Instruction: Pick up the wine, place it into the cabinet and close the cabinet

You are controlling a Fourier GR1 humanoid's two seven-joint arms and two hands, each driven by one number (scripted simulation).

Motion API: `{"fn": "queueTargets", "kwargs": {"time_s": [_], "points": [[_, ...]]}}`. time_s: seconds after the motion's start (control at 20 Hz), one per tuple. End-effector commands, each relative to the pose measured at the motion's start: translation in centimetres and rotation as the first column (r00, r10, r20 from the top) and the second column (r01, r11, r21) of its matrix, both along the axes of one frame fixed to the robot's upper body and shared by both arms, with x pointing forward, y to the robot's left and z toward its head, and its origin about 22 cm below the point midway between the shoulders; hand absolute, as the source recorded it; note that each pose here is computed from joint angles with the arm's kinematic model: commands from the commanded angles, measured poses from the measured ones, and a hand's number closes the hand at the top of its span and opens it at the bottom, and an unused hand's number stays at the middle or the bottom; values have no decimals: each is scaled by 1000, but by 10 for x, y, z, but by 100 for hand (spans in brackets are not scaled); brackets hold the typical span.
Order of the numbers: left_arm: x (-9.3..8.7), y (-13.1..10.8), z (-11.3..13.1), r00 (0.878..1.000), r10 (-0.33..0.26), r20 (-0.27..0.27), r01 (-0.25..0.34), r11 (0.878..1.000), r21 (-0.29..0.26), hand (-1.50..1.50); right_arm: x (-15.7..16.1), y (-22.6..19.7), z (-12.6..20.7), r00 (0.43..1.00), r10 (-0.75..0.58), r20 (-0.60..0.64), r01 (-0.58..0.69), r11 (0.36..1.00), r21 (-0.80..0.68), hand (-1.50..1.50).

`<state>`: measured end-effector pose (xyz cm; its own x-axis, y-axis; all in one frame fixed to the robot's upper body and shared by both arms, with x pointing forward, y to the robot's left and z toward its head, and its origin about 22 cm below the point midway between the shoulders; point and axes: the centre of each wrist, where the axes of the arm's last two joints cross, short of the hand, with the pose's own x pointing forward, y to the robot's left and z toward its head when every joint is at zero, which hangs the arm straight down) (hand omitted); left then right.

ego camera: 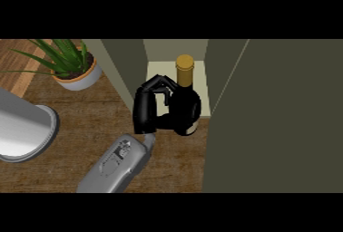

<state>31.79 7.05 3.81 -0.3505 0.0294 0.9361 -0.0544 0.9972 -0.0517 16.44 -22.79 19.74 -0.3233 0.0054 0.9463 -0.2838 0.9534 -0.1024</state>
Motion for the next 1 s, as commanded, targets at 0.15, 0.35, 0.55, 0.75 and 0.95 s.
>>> {"fn": "queueTargets", "kwargs": {"time_s": [0.15,0.35,0.55,0.75,0.95], "points": [[-1,15,-15,1000,18,-4,-19,999,-47,150,-20,-10,17,999,30,40,-31,999,21,-150],[37,28,-13,999,16,-36,-17,1000,-18,150,-5,-4,4,998,19,53,-21,999,36,-150],[49,14,6,997,-8,-78,6,1000,-23,150,-13,-6,14,999,25,48,-28,998,58,-150],[59,24,3,997,12,-75,-17,998,-65,150,-27,-5,20,998,49,51,-52,997,52,-150],[70,15,-3,994,27,-102,-26,1000,14,150,-18,-8,10,999,32,23,-33,998,47,-150]]}}
